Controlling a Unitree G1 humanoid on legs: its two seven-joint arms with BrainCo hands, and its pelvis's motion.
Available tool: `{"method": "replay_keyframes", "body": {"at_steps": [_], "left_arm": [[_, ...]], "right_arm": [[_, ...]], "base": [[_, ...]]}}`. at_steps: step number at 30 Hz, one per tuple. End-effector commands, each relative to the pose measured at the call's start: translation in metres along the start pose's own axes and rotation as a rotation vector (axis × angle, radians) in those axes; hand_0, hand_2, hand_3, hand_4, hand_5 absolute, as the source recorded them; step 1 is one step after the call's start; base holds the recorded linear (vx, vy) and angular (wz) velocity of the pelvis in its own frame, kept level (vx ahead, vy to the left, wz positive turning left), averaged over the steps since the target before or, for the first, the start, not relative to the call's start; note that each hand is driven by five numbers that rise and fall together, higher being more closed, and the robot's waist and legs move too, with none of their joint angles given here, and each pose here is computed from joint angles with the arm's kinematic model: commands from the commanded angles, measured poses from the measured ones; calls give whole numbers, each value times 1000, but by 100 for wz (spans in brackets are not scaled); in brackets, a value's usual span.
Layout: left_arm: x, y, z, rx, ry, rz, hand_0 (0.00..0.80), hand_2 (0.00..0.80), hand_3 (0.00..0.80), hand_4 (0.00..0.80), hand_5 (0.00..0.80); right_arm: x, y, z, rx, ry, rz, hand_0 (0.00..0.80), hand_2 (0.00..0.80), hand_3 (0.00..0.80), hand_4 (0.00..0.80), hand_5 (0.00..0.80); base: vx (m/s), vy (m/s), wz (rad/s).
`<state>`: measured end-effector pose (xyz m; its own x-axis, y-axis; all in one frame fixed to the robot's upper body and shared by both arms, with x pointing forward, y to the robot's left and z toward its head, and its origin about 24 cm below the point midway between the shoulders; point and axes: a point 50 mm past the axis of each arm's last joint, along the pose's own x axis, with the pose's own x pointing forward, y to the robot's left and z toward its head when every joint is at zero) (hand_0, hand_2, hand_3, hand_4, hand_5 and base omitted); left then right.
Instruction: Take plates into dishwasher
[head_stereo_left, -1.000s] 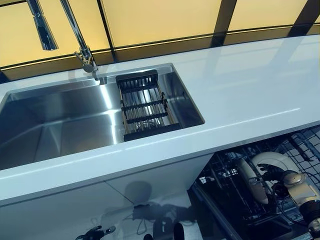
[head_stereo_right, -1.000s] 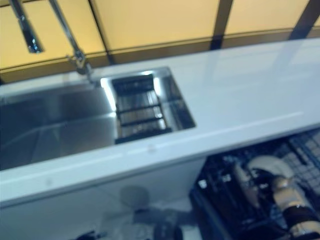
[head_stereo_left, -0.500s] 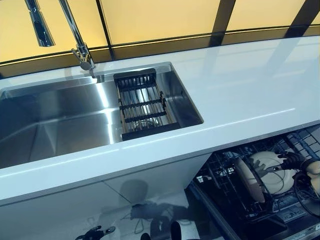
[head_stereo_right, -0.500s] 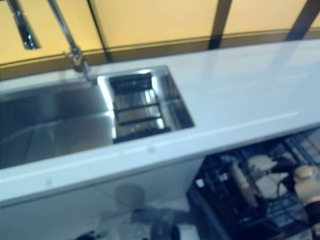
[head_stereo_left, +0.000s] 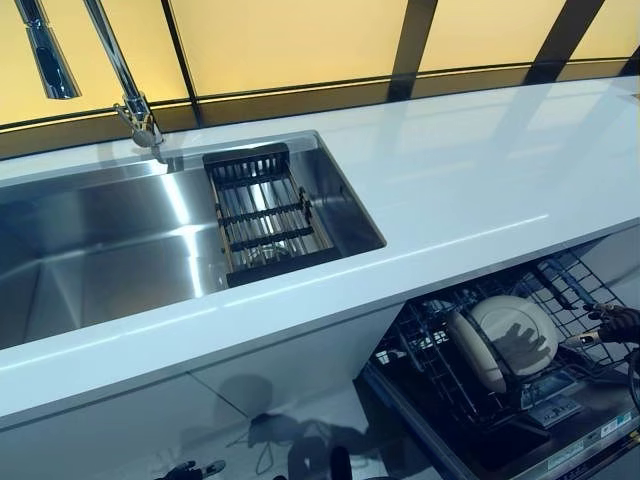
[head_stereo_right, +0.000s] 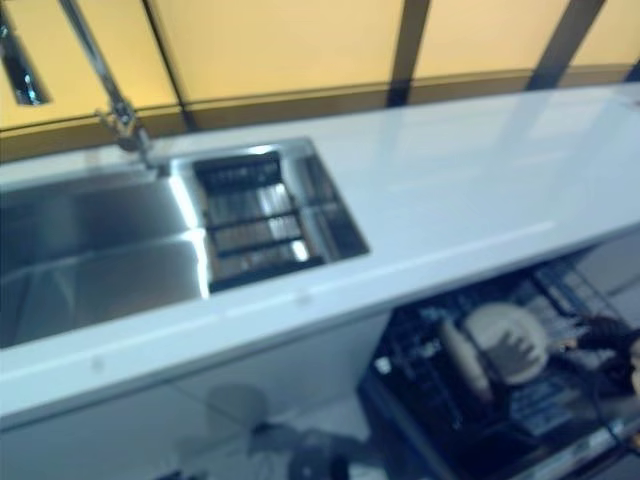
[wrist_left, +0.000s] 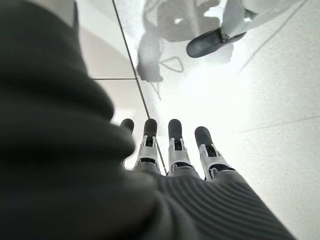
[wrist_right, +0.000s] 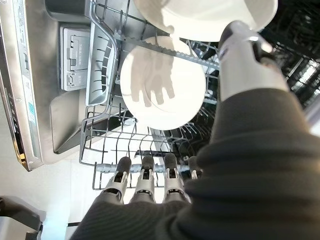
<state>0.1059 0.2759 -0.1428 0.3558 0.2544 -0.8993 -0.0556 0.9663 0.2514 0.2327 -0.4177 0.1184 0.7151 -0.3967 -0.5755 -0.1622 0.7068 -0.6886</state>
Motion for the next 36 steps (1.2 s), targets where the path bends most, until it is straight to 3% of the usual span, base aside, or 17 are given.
{"method": "replay_keyframes", "body": {"at_steps": [1, 4, 8, 12, 19, 23, 30, 36], "left_arm": [[0, 16, -3, 76, 36, 59, 0, 0, 0, 0, 0], [-1, 24, 6, 114, 16, 80, 0, 0, 0, 0, 0], [-3, 34, 14, 21, 0, 132, 0, 0, 0, 0, 0], [-4, 42, 6, -11, 32, 154, 0, 0, 0, 0, 0], [-5, 51, -1, -24, 37, 162, 0, 0, 0, 0, 0], [-5, 56, 30, -101, -41, 176, 0, 0, 0, 0, 0], [-3, 48, 45, -117, -108, 173, 0, 0, 0, 0, 0], [-4, 55, 45, -91, -103, 214, 0, 0, 0, 0, 0]], "right_arm": [[-8, -17, 5, 61, -43, -104, 0, 0, 0, 0, 0], [-6, -12, 8, 92, -105, -106, 0, 0, 0, 0, 0], [-10, -18, 35, 60, -177, -104, 0, 0, 0, 0, 0], [-12, -24, 28, 73, -160, -108, 0, 0, 0, 0, 0], [-2, -27, 21, 80, -108, -94, 0, 0, 0, 0, 0], [2, -27, 17, 153, -75, -82, 0, 0, 0, 0, 0], [10, 2, -38, 342, 95, -13, 0, 0, 0, 0, 0], [18, 53, -97, 559, 320, 122, 0, 0, 0, 0, 0]], "base": [[-66, 146, -6], [-166, 172, -21], [-223, 181, -91], [-162, -4, -55], [-235, -179, -11], [-400, -310, 0], [-274, -155, -2], [-270, -195, 16]]}}
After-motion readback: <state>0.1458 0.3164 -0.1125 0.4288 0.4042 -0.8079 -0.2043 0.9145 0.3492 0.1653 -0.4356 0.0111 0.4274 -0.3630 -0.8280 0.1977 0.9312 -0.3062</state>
